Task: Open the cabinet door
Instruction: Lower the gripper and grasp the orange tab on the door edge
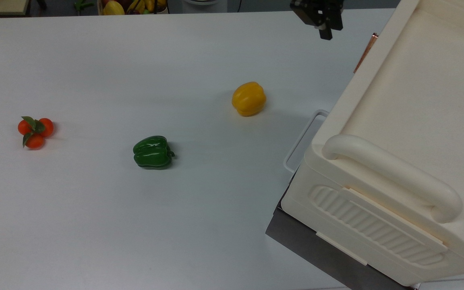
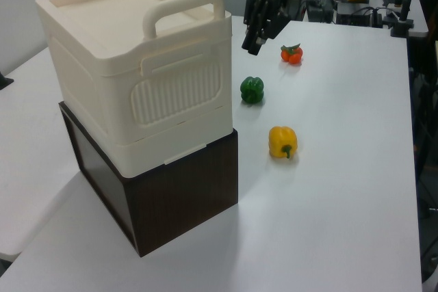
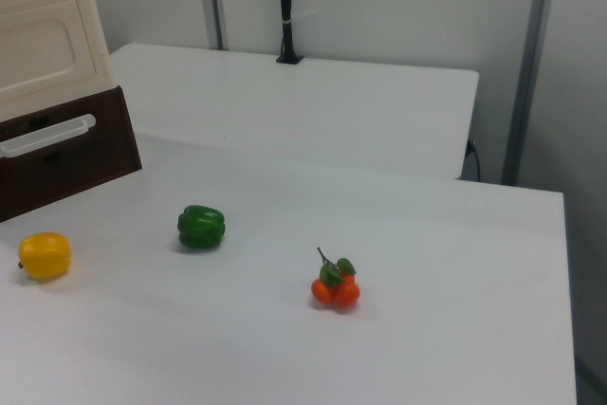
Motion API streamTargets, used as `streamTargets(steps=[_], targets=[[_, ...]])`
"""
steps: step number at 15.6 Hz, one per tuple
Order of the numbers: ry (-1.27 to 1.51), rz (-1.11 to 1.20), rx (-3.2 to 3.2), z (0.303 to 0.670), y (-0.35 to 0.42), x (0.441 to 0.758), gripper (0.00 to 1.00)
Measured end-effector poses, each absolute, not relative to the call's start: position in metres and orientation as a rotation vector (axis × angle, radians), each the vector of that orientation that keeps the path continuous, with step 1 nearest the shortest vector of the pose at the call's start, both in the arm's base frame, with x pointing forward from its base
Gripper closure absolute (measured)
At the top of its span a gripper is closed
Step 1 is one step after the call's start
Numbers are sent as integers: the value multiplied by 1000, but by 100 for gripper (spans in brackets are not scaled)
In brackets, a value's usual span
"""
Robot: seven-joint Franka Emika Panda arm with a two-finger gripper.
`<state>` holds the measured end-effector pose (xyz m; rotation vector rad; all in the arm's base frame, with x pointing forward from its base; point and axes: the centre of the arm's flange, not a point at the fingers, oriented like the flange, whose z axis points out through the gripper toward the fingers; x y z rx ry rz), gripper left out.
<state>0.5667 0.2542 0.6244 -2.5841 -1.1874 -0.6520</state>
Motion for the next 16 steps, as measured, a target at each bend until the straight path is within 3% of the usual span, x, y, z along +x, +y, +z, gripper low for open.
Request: streamTargets(steps=[14,16], targets=[[-1220,-840,-2487,608,299,578,71],[-1245,-844,-2478,608,301,577,75]])
